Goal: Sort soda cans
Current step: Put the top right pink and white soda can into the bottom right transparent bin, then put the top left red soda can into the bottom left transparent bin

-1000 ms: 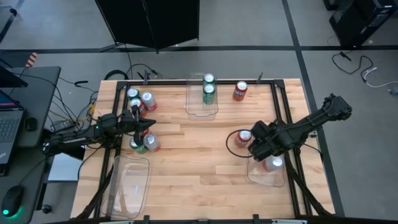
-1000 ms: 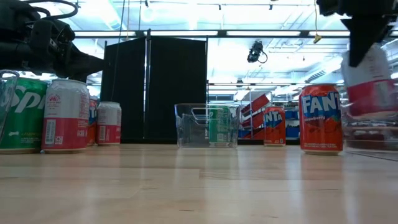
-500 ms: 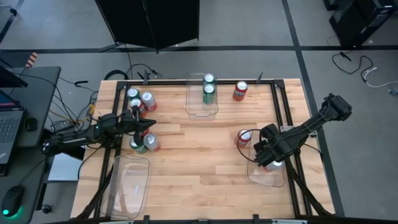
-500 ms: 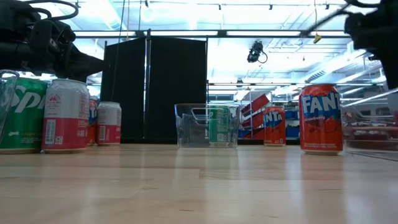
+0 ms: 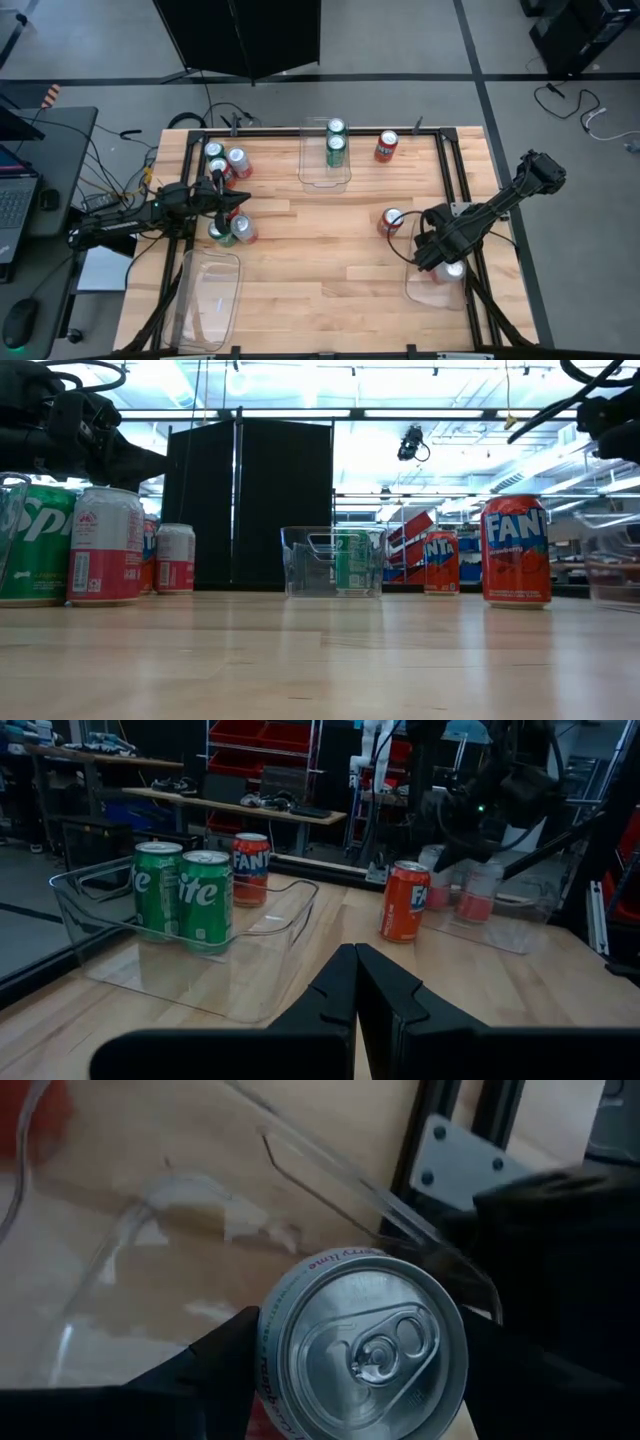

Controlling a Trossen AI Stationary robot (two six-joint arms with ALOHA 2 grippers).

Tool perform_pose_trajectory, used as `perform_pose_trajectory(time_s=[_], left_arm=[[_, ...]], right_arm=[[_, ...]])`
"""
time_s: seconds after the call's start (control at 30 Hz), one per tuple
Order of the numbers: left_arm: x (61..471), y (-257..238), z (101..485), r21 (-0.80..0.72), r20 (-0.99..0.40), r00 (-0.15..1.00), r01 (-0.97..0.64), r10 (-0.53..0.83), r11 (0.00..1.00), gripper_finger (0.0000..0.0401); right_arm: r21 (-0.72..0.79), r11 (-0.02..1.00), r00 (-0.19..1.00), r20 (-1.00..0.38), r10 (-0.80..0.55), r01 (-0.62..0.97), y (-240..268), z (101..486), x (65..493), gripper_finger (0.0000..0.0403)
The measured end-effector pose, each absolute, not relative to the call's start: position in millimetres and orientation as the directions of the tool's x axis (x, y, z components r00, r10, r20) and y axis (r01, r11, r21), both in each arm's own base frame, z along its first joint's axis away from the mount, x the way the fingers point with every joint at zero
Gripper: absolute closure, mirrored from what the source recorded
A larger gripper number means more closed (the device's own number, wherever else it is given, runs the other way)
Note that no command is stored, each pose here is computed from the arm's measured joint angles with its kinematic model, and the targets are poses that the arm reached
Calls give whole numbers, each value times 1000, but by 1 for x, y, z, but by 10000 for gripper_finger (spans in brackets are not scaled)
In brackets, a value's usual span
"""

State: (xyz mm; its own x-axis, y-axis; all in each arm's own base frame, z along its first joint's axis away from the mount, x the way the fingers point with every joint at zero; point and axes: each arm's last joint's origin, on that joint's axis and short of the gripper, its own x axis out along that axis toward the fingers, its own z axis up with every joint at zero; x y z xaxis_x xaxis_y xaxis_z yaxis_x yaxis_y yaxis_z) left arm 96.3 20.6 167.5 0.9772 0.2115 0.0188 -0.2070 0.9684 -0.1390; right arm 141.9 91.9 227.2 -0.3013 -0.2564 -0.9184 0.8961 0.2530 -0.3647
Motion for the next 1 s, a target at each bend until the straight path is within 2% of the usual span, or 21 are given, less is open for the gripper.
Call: perform_pose_trajectory(time_s=[0.17,0.23,0.47,0.77,0.9,1.0], left_arm=[[96,21,167,-139,19,977,-207,211,968,390],[96,21,167,-139,19,977,-207,212,968,390],[96,21,168,-139,20,977,-207,211,968,390],[95,19,178,-137,33,984,-168,174,976,390],[96,19,186,-129,5,988,-150,152,980,390],[98,19,195,-110,-44,987,-155,151,982,390]], right_arm=[[-393,277,-336,-913,-230,877,92,228,140,27],[-398,283,-344,-912,-222,873,92,228,140,15],[-361,342,-309,-930,-198,868,94,237,145,55],[-230,480,-167,-971,-170,846,92,269,165,103],[-203,527,-119,-975,-189,825,84,277,173,142],[-212,554,-90,-967,-239,805,75,280,178,187]])
